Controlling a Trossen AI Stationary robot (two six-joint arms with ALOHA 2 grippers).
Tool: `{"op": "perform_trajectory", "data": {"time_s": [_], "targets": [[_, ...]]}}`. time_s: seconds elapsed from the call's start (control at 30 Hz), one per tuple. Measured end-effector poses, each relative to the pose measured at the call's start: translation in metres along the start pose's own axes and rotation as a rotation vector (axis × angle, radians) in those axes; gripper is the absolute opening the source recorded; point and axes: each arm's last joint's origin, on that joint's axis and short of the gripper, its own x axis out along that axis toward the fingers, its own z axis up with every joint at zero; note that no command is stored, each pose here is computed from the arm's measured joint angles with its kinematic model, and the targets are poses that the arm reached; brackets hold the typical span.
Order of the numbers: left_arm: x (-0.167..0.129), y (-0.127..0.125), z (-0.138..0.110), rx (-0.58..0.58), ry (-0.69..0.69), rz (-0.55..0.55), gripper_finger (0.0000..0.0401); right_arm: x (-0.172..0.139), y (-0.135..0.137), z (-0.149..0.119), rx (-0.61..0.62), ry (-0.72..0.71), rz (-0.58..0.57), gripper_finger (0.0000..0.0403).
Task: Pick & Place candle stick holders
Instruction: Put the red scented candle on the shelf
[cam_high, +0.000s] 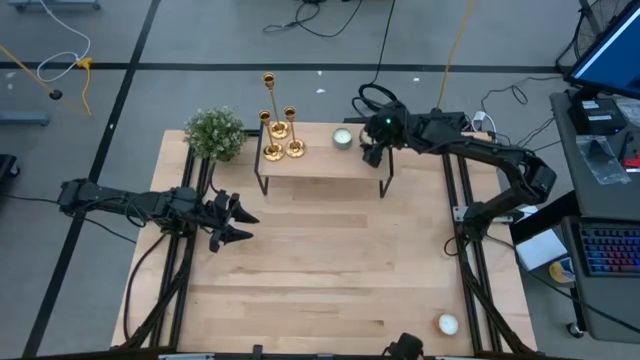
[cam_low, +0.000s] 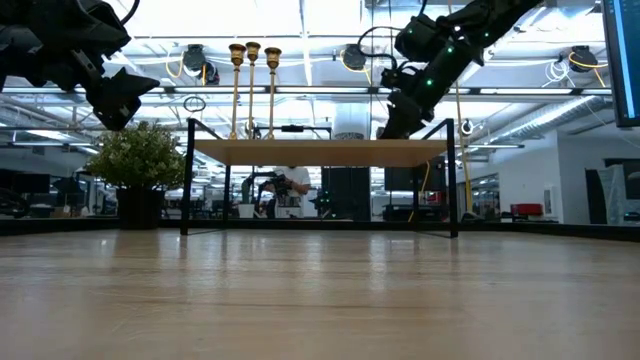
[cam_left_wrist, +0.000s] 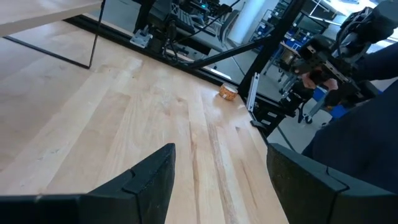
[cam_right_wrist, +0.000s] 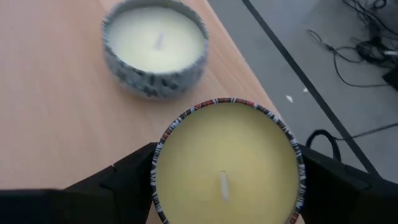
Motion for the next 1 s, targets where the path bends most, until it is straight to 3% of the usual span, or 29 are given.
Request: {"op": "perform_trajectory", "data": {"time_s": [1.0], "targets": [[0.0000, 0.0000, 0.0001, -0.052, -0.001, 0.000, 0.0253, 0.0000, 0.0006, -0.0010, -0.017, 0.011, 0.003, 0.0311]]}}
